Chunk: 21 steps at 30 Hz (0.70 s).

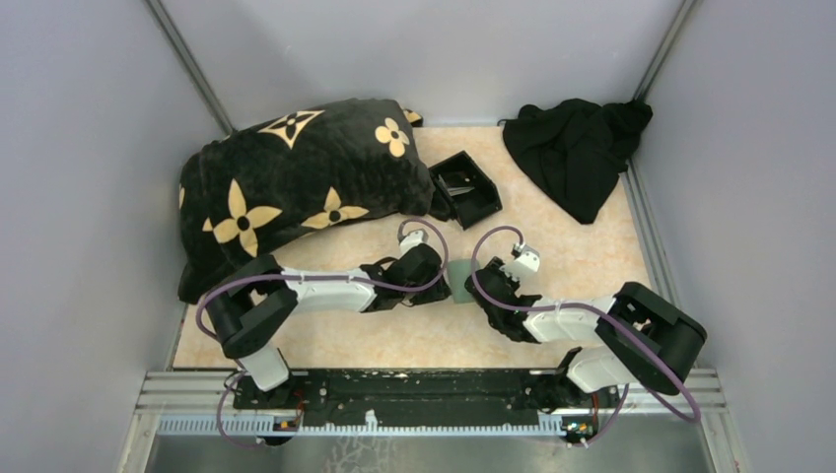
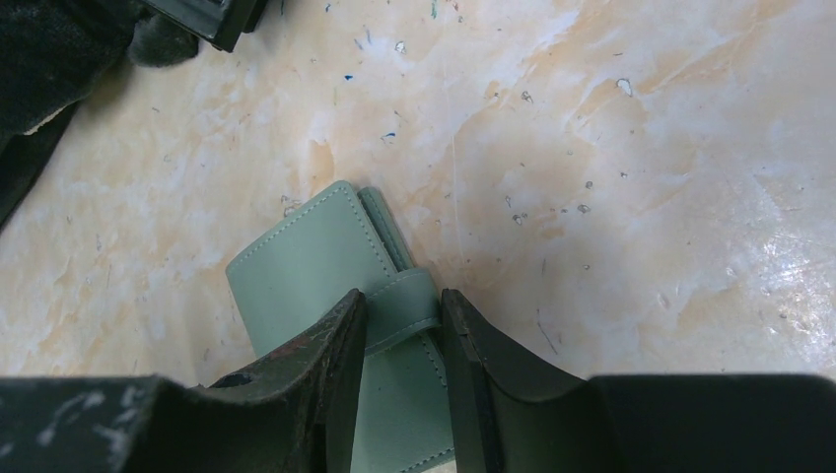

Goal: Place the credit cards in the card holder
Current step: Close the card holder at the center of the board.

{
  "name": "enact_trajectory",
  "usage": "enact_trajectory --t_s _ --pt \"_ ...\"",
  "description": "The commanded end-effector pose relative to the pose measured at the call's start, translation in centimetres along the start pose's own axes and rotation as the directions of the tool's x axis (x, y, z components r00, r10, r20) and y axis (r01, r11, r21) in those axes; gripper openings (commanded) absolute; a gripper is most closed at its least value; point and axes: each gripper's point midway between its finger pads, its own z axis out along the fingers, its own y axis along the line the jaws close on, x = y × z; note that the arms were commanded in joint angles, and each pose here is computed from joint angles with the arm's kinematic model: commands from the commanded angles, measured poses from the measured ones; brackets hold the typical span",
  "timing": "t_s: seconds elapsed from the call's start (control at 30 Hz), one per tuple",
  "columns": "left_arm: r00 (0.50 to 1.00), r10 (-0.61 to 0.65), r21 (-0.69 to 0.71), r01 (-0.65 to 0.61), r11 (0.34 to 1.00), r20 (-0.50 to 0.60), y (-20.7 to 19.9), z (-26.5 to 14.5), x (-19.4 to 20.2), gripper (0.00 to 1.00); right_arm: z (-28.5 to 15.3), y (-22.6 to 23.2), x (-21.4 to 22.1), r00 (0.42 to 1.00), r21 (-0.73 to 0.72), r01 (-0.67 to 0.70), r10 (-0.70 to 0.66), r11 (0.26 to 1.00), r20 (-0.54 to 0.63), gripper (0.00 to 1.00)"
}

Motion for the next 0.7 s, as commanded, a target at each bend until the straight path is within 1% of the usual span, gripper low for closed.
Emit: enact_trajectory --t_s 0.0,0.07,0.17,0.3,0.5,0.67 --pt "0.997 -0.047 0.013 0.046 0.999 0.054 1.0 -1.2 -1.7 0.46 -3.0 -9.7 7.7 0.894 0.148 0.315 -0.241 0.937 -0.379 0.35" --pt "0.994 -0.084 0.080 0.078 0.994 0.075 0.2 -1.4 -2.7 0.41 -3.0 -9.7 7.7 0.893 0.147 0.318 -0.243 0.937 -0.379 0.35" --pt "0.987 -0.141 0.212 0.122 0.970 0.073 -1.5 -1.6 -4.2 0.30 -2.9 -9.6 7.7 0.892 0.144 0.320 -0.246 0.936 -0.379 0.35" --pt "0.982 -0.184 0.353 0.161 0.922 0.033 -3.6 -1.8 -5.5 0.22 -2.9 -9.7 7.7 0.892 0.144 0.320 -0.247 0.937 -0.378 0.35" --pt "0.977 -0.207 0.477 0.208 0.854 -0.057 -5.7 -1.9 -5.8 0.05 -2.9 -9.6 7.6 0.891 0.141 0.324 -0.252 0.935 -0.378 0.35" --pt "0.969 -0.213 0.523 0.246 0.816 -0.124 -6.7 -1.9 -5.6 0.00 -2.9 -9.7 7.7 0.891 0.139 0.325 -0.253 0.935 -0.378 0.35"
